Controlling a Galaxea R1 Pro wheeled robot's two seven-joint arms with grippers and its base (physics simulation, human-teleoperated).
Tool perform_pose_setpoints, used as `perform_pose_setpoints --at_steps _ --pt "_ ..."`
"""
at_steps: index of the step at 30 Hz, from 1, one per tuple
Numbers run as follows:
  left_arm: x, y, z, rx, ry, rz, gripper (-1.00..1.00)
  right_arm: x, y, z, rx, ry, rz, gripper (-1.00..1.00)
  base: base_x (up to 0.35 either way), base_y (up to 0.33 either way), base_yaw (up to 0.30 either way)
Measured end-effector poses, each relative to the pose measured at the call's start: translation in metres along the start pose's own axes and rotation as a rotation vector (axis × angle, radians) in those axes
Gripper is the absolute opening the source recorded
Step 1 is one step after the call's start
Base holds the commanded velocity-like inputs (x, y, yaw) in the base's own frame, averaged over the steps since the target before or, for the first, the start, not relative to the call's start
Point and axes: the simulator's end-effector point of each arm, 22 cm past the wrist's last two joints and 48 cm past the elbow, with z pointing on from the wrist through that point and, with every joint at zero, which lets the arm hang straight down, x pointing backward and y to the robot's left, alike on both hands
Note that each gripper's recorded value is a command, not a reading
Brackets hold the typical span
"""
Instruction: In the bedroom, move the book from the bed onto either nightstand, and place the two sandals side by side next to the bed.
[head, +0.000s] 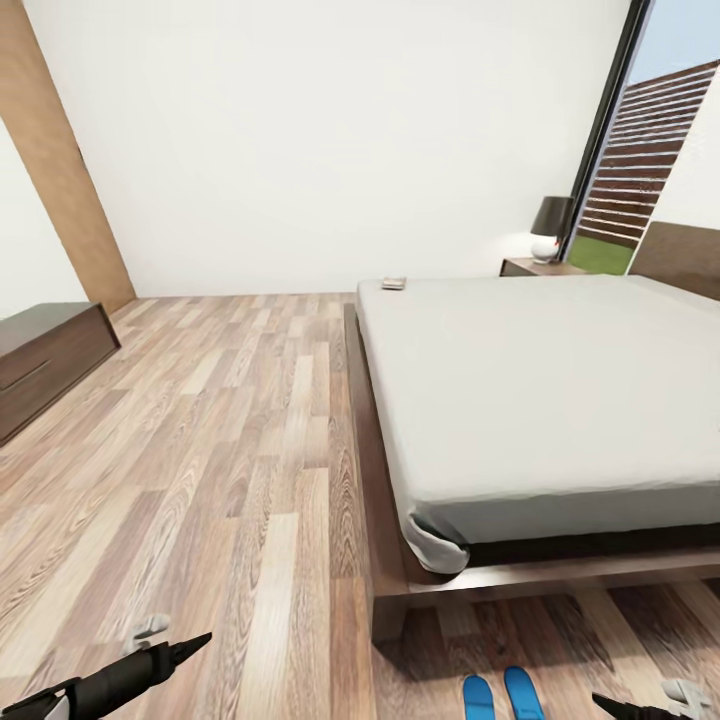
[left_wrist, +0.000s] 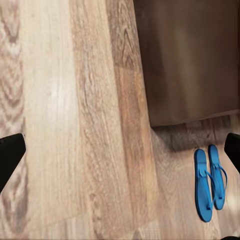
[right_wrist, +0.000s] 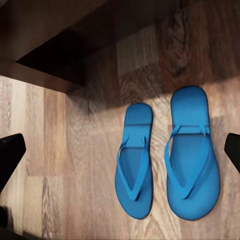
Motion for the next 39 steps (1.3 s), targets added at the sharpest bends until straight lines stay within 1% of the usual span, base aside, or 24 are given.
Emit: perform_pose_setpoints --at_steps 26,39 --pt "-0.04 -0.03 -0.016 0.038 -0.081 0.058 1.0 -0.034 0.023 -0.014 -0.035 -0.086 -0.051 1.0 0.0 0.0 0.0" --pt "-0.06 -0.048 -0.029 0.037 -0.08 0.057 1.0 -0.054 0.04 -0.03 -0.034 -0.085 -0.05 1.0 0.0 0.0 0.0"
